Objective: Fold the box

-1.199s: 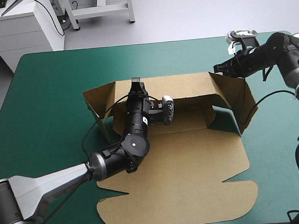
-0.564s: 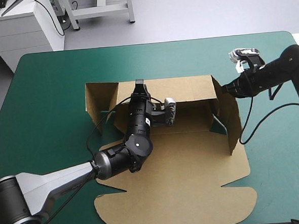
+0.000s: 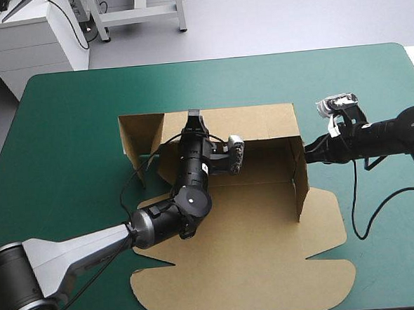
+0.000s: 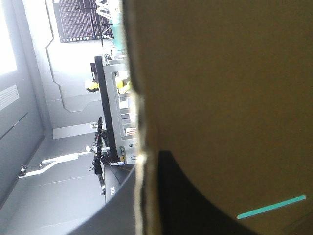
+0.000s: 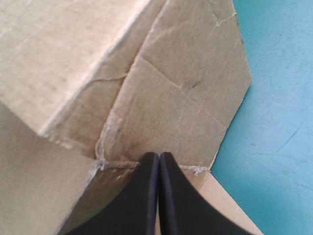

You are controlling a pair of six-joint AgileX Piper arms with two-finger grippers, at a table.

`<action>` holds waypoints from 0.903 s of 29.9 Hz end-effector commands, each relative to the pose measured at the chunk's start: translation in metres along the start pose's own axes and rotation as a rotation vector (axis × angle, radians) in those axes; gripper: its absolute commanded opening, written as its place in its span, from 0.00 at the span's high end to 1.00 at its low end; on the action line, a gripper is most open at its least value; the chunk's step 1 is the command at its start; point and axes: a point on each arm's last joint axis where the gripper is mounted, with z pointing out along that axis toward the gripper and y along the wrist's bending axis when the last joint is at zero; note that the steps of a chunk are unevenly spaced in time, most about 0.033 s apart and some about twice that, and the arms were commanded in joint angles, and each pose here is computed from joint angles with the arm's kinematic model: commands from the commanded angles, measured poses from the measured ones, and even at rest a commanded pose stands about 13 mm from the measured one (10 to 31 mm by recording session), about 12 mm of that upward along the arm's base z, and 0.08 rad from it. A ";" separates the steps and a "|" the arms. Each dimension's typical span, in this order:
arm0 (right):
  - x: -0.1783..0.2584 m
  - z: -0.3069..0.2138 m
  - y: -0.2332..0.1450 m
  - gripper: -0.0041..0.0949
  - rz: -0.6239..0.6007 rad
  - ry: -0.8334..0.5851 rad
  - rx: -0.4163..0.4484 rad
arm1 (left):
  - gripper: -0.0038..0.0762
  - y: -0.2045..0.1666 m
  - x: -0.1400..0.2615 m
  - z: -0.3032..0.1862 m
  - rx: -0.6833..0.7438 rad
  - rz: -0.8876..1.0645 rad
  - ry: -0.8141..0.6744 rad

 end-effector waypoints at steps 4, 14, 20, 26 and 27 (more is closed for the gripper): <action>-0.008 -0.020 0.015 0.98 -0.107 -0.111 -0.004 | 0.96 0.025 0.005 -0.009 -0.096 -0.028 0.013; 0.003 -0.013 0.020 0.96 -0.233 -0.137 -0.054 | 0.96 0.025 0.005 -0.009 -0.096 -0.028 0.013; 0.010 -0.014 0.020 0.74 -0.286 -0.057 -0.053 | 0.96 0.025 0.005 -0.009 -0.096 -0.028 0.013; 0.015 -0.016 0.019 0.38 -0.285 0.027 -0.045 | 0.96 0.025 0.005 -0.009 -0.096 -0.028 0.013; 0.014 -0.016 0.018 0.32 -0.278 0.019 -0.032 | 0.96 0.025 0.005 -0.009 -0.096 -0.028 0.013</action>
